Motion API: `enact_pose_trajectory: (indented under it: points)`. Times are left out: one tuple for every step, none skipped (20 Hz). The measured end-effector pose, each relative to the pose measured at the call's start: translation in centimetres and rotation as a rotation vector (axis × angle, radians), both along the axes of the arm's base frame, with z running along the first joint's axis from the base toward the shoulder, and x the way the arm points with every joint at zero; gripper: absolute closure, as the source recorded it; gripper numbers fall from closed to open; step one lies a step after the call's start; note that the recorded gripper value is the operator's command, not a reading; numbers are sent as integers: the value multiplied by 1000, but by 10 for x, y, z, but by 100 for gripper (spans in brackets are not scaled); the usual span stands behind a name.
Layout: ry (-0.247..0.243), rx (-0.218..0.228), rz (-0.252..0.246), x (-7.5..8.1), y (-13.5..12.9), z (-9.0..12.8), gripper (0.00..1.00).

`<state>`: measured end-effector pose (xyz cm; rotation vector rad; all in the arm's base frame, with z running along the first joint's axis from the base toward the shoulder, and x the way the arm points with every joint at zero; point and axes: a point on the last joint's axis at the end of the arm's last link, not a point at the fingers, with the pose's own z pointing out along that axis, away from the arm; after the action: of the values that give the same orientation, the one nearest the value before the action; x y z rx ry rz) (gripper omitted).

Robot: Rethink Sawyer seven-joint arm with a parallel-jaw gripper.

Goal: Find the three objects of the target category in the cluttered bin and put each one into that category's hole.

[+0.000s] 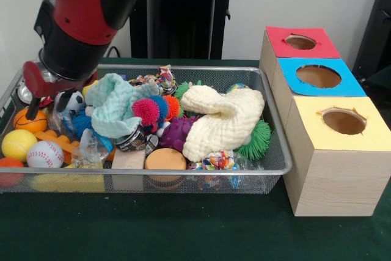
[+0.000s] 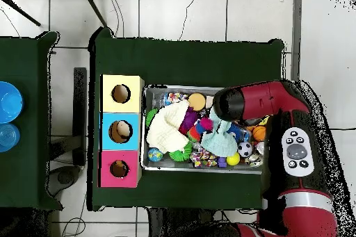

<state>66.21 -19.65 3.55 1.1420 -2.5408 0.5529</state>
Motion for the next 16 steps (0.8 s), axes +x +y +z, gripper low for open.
enact_pose_trajectory:
  points:
    - [-3, -3, -3, 1, -3, 0, 0]
    - [-8, -9, -13, 4, -10, 0, 0]
    - [-5, -14, -22, 5, -15, -2, 0]
    - [1, -16, -29, 4, -18, -3, 0]
    - [7, -19, -35, 3, -21, -5, 0]
    - [17, -20, -44, 1, -24, -7, 0]
    - [36, -23, -59, -3, -28, -11, 0]
    - [50, -25, -70, -5, -31, -14, 0]
    - [85, -29, -89, -12, -35, -20, 0]
    - [120, -33, -109, -19, -40, -26, 0]
    - [139, -34, -118, -23, -40, -30, 0]
    - [154, -35, -124, -26, -41, -33, 0]
    - [168, -35, -130, -29, -41, -35, 0]
    - [187, -35, -137, -33, -41, -39, 0]
    - [214, -35, -146, -39, -40, -45, 0]
    - [235, -35, -152, -43, -39, -49, 0]
